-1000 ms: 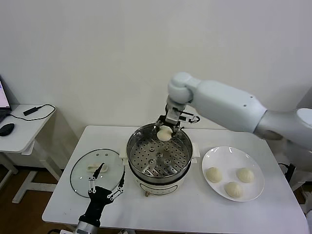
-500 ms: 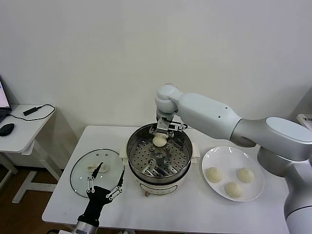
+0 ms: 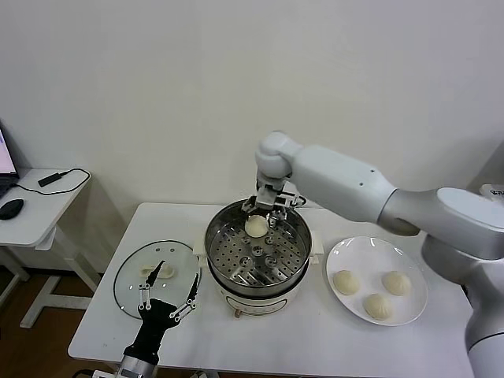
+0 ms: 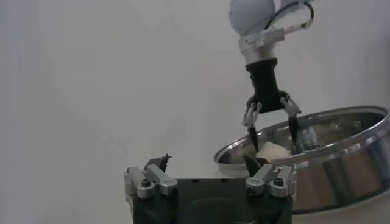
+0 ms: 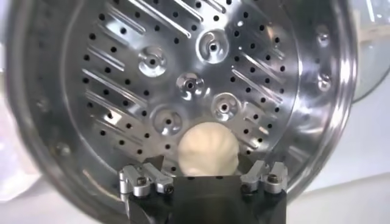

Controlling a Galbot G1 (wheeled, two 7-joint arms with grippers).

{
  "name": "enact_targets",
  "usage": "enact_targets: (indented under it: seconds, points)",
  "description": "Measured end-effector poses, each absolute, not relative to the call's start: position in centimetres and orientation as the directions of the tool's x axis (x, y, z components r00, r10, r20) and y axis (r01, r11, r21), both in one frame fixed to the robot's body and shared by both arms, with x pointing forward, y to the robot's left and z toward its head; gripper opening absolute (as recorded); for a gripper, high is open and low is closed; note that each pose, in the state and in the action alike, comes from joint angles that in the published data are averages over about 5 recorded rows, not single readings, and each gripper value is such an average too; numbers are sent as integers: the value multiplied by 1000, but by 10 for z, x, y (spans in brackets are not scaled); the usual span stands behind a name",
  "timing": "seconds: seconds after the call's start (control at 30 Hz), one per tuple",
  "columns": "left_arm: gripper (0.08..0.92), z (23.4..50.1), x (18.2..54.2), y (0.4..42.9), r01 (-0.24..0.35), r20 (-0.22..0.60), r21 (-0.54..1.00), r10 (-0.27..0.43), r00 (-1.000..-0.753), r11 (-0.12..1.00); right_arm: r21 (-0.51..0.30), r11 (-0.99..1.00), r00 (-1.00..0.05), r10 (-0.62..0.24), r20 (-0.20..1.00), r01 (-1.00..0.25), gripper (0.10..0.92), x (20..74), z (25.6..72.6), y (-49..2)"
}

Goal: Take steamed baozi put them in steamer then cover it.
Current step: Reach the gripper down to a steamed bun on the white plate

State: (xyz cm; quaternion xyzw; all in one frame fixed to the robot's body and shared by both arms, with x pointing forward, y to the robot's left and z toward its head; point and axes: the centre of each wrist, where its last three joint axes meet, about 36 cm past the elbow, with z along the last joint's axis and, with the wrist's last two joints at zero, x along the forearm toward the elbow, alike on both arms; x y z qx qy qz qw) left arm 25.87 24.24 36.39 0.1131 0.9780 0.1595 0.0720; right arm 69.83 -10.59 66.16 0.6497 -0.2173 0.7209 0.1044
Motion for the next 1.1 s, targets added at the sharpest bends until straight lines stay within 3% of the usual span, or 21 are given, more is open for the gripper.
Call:
enact_targets:
  seconds: [0.23, 0.47, 0.7, 1.1]
  points:
    - [823, 364, 259, 240, 205, -107, 325, 251, -962, 923, -203, -660, -104, -186, 977, -723, 823, 703, 696, -201]
    - [823, 364, 260, 236, 210, -112, 318, 256, -960, 925, -140, -415, -58, -205, 977, -899, 823, 692, 664, -291]
    - [823, 362, 259, 236, 208, -108, 319, 253, -961, 925, -68, -249, -11, -225, 974, -966, 823, 672, 602, -338]
    - [823, 357, 257, 238, 208, -96, 319, 249, -964, 925, -1, -108, 26, -241, 970, -994, 823, 643, 514, -365]
